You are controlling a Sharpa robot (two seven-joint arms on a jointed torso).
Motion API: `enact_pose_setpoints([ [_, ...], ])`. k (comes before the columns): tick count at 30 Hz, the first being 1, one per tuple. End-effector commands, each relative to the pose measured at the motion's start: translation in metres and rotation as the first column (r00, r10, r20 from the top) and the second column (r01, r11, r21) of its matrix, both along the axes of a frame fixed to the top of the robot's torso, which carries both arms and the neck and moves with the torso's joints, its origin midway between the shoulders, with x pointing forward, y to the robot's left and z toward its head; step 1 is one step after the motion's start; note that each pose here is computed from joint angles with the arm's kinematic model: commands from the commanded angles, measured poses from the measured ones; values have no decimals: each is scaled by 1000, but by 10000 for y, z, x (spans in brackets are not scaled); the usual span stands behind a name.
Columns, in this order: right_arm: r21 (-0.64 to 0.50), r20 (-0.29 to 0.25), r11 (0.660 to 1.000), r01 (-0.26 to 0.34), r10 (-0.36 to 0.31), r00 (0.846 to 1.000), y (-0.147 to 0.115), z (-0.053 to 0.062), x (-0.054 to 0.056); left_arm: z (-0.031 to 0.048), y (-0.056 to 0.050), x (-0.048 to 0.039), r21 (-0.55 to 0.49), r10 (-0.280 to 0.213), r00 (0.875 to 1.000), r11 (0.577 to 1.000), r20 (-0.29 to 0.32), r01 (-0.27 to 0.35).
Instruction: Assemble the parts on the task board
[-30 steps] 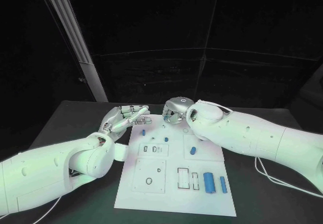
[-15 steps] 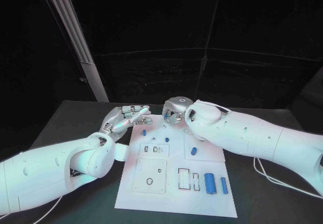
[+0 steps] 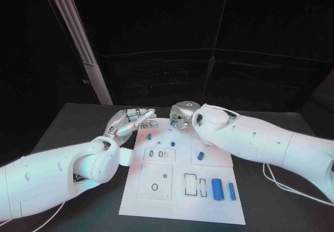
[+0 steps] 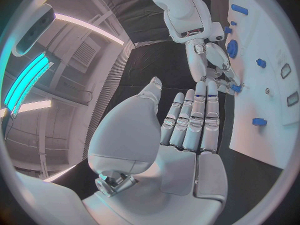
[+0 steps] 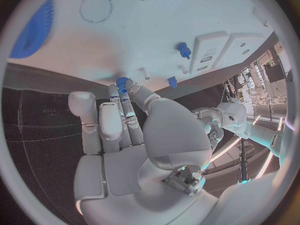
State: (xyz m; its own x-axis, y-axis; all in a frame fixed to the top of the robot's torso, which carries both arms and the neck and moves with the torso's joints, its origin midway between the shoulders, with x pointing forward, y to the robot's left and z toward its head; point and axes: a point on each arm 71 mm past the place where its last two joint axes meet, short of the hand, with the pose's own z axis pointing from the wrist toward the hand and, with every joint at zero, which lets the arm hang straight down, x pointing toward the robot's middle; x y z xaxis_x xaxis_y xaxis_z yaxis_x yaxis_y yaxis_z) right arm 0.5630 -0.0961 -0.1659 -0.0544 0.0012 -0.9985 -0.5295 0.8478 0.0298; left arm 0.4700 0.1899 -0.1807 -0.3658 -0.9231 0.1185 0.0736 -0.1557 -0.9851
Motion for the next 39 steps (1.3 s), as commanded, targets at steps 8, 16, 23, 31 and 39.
enact_pose_setpoints([
  [8, -28, -9, 1000, 2, -2, 1000, -28, -3, 3, 14, -22, 5, -5, -15, 1000, 1000, 5, 15],
  [16, -2, 4, 1000, -2, 2, 1000, -38, 10, 18, 12, -17, 9, -3, -13, 1000, 1000, 4, 13],
  [23, 38, 24, 999, -2, 1, 1000, -59, 35, 25, 9, -4, 13, -1, -10, 1000, 1000, 2, 10],
  [31, 172, 55, 985, 11, -21, 998, -317, 129, -43, 9, 34, 15, 1, -3, 1000, 1000, 1, 3],
  [39, 298, -71, 945, 138, -122, 990, -945, 225, -216, 11, 89, 18, 4, 6, 1000, 1000, 1, -6],
])
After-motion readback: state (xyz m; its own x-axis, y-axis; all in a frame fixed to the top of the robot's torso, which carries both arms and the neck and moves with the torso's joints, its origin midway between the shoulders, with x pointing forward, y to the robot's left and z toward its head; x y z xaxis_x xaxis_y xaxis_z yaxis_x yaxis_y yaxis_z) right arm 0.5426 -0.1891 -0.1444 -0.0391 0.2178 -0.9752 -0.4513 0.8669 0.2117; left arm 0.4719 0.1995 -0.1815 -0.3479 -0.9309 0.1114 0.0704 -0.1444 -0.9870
